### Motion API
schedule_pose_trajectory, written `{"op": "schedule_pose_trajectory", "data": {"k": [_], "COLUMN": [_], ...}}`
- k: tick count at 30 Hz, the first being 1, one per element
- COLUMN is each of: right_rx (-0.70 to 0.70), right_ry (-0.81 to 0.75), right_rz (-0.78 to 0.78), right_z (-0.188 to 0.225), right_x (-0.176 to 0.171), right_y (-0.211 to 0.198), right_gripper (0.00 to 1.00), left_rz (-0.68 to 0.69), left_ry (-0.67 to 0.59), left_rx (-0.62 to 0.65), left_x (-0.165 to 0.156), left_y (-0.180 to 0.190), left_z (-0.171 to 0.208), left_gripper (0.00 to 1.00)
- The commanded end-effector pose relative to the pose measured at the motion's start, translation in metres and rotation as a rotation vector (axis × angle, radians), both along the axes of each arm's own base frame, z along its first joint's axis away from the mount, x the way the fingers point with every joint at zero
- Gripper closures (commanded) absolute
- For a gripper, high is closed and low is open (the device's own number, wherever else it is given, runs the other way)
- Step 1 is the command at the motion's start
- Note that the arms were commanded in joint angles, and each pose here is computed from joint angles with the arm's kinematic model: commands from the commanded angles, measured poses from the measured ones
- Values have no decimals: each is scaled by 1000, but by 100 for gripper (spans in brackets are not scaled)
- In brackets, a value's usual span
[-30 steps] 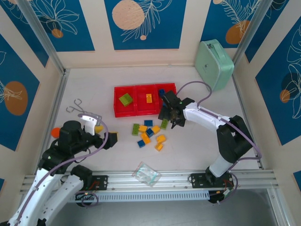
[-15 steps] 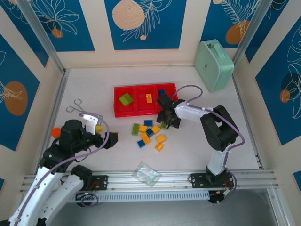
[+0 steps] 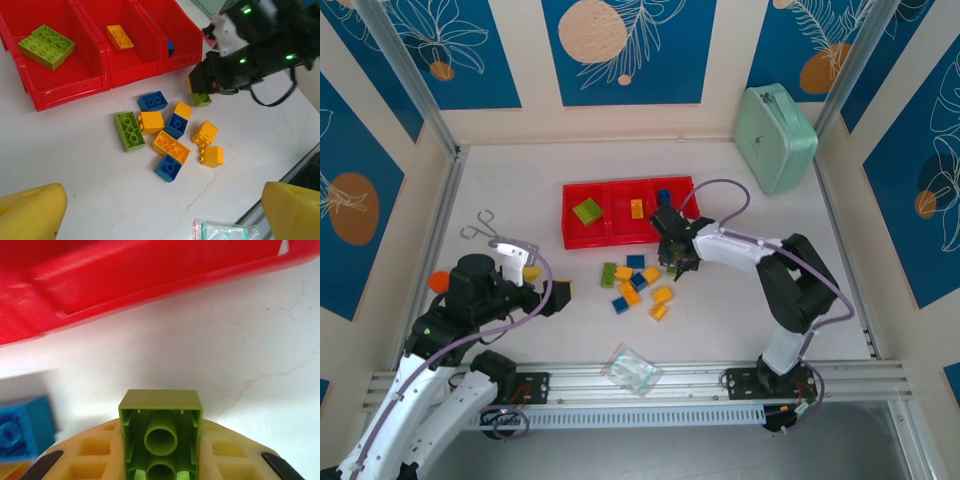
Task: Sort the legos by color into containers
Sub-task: Pick up the lego from the center of the table, then place the lego in the container.
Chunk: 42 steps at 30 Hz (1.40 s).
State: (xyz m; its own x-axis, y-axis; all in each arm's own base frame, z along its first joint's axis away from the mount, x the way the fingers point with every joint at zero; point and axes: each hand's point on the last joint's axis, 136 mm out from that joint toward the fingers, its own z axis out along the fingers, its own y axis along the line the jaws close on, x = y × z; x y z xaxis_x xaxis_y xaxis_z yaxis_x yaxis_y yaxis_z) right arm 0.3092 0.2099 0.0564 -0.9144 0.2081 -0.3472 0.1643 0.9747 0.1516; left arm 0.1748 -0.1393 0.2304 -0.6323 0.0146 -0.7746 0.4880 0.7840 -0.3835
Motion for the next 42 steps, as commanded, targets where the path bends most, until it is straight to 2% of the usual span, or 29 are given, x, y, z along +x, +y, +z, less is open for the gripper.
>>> {"op": "schedule_pose_trajectory", "data": {"k": [1,7,11,15,19,23,28,31,33,35,39,42], "right_rx": [98,305,372,430,444,438,410,382,366,349,311,276], "right_ry": [-170,-405,-475,-490,-468,-416,-352,-327,-315,-307,-311,-329], "right_rz": [72,316,467,576,641,672,694,698,699,692,672,645], "right_z": [60,144,172,180,171,141,103,87,81,78,89,110], "right_x": [11,25,40,58,73,89,97,99,99,100,102,102], "right_y": [19,76,116,156,189,213,231,236,238,238,234,227], "right_gripper": [81,84,84,85,85,85,84,80,74,62,32,21], "left_rz": [-32,-31,-27,-27,-27,-26,-25,-26,-26,-24,-20,-13], "left_ry": [15,16,13,13,12,12,11,12,12,13,15,14], "left_rx": [-11,-10,-11,-11,-11,-10,-11,-9,-9,-9,-6,-2], "left_x": [-5,-5,-5,-5,-6,-5,-5,-5,-5,-5,-5,-4], "left_y": [-5,-5,-4,-4,-4,-4,-4,-4,-4,-4,-3,-2], "left_z": [-2,-2,-1,-1,-1,-1,-1,-1,-1,-2,-2,-2], "left_gripper": [1,1,1,1,1,1,1,1,1,1,1,0]}}
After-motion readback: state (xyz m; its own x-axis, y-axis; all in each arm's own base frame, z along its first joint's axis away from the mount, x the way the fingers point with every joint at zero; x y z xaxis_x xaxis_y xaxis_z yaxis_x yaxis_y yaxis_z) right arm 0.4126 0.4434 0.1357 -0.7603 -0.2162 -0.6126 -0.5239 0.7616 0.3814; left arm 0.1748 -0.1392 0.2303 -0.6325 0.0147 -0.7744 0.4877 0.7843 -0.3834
